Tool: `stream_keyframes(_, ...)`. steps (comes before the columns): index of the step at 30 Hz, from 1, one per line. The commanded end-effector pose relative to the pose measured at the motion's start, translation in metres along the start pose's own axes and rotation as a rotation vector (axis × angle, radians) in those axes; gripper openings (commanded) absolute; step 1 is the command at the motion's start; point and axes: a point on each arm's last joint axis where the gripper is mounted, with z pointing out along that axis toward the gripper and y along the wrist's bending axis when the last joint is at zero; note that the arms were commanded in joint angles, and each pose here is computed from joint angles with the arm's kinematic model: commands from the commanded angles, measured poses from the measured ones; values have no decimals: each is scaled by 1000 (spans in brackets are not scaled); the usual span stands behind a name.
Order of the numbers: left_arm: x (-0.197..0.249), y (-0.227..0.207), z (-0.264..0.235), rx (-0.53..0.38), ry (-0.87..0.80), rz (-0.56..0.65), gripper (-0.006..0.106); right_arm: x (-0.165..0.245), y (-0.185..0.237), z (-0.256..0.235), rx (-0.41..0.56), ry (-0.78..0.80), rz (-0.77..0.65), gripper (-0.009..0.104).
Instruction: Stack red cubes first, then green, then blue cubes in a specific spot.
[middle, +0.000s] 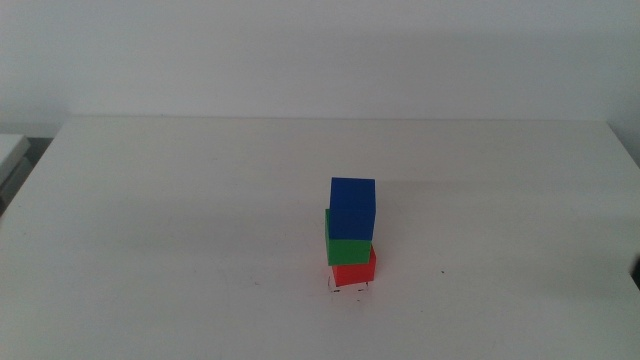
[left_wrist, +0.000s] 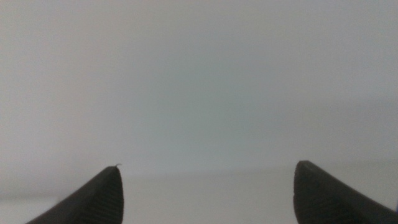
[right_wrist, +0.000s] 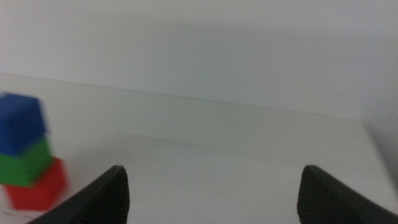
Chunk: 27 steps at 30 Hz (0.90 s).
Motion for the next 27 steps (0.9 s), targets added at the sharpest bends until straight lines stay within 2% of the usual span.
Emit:
stream_keyframes(1, 27, 1, -5, -5, 4, -34, 94, 19, -4, -9, 66, -33, -45, 88)
stream_keyframes(4, 59, 1, -9, -6, 39, -36, 94, 44, -6, -15, 124, -20, -122, 88)
stream_keyframes(7, 83, 1, -12, -6, 55, -36, 94, 61, -6, -20, 143, 0, -147, 88)
stream_keyframes(9, 97, 1, -13, -7, 72, -37, 94, 61, -6, -23, 154, -31, -158, 88)
stream_keyframes(11, 110, 2, -12, -9, 101, -38, 94, 67, -6, -24, 157, 34, -200, 88)
stream_keyframes(12, 110, 2, -12, -9, 101, -38, 94, 67, -7, -24, 162, 37, -219, 88)
stream_keyframes(13, 116, 0, -13, 6, 174, -37, 94, 67, -7, -24, 170, 41, -249, 88)
stream_keyframes(27, 116, 0, -13, 7, 172, -14, 94, 66, -8, -24, 176, 30, -263, 88)
